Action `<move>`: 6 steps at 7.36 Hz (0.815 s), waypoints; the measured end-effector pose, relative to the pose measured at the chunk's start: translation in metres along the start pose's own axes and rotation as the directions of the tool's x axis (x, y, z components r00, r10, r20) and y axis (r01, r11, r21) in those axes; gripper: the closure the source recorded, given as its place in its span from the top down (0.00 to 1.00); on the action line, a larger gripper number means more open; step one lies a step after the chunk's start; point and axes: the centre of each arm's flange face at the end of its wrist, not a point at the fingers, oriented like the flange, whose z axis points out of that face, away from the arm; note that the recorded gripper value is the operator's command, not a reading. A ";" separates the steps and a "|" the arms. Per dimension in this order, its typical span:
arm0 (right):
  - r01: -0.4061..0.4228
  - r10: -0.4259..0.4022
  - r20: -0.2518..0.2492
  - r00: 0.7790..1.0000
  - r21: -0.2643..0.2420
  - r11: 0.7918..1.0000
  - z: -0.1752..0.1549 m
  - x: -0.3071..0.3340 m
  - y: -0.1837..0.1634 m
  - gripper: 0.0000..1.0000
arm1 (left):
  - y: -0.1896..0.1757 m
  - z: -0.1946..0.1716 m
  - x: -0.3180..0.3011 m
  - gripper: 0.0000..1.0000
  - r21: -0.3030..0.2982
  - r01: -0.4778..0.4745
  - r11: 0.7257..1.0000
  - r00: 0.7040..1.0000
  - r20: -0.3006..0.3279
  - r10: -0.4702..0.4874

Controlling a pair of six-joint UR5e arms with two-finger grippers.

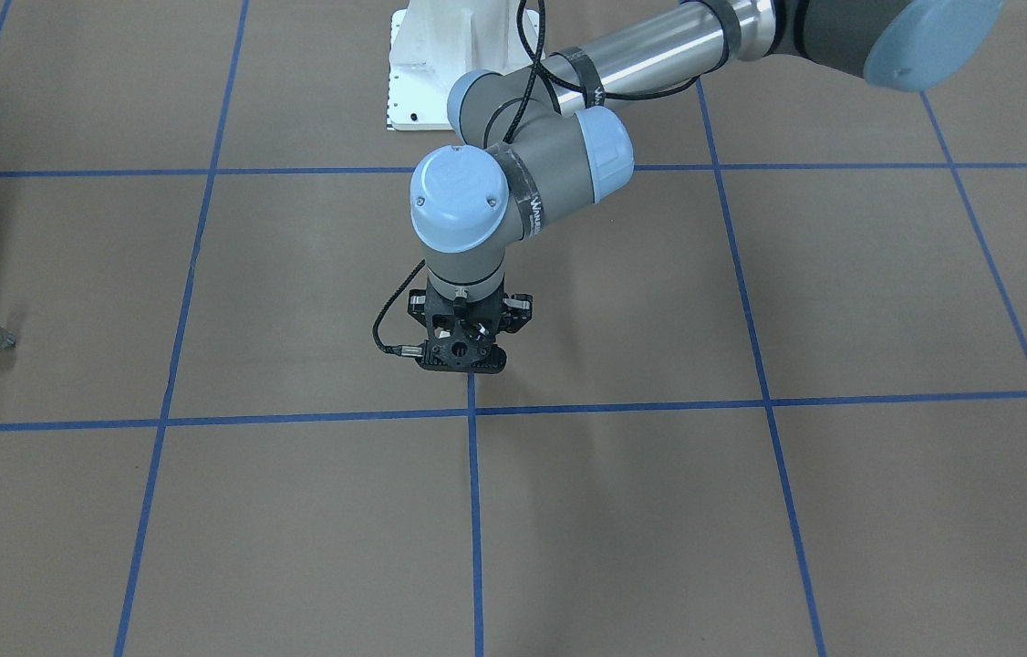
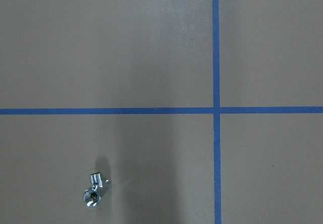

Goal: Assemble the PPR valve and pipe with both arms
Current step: 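Lower the valve upright at the center and open the left gripper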

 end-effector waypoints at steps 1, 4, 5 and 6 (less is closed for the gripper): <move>0.000 0.000 0.000 1.000 0.000 1.000 0.000 0.000 -0.001 0.99 | 0.001 0.003 0.000 0.00 -0.001 -0.002 1.000 1.000 -0.002 0.002; 0.001 -0.001 0.000 1.000 -0.002 1.000 0.001 -0.001 -0.002 0.99 | 0.004 0.012 -0.002 1.00 0.000 -0.013 1.000 1.000 -0.009 0.013; 0.001 -0.001 -0.001 1.000 -0.003 1.000 0.001 -0.001 -0.002 0.99 | 0.005 0.013 -0.002 1.00 0.002 -0.019 1.000 1.000 -0.014 0.019; 0.001 -0.001 -0.002 1.000 -0.002 1.000 0.001 -0.001 -0.002 0.99 | 0.005 0.011 0.000 1.00 0.010 -0.024 1.000 0.999 -0.026 0.024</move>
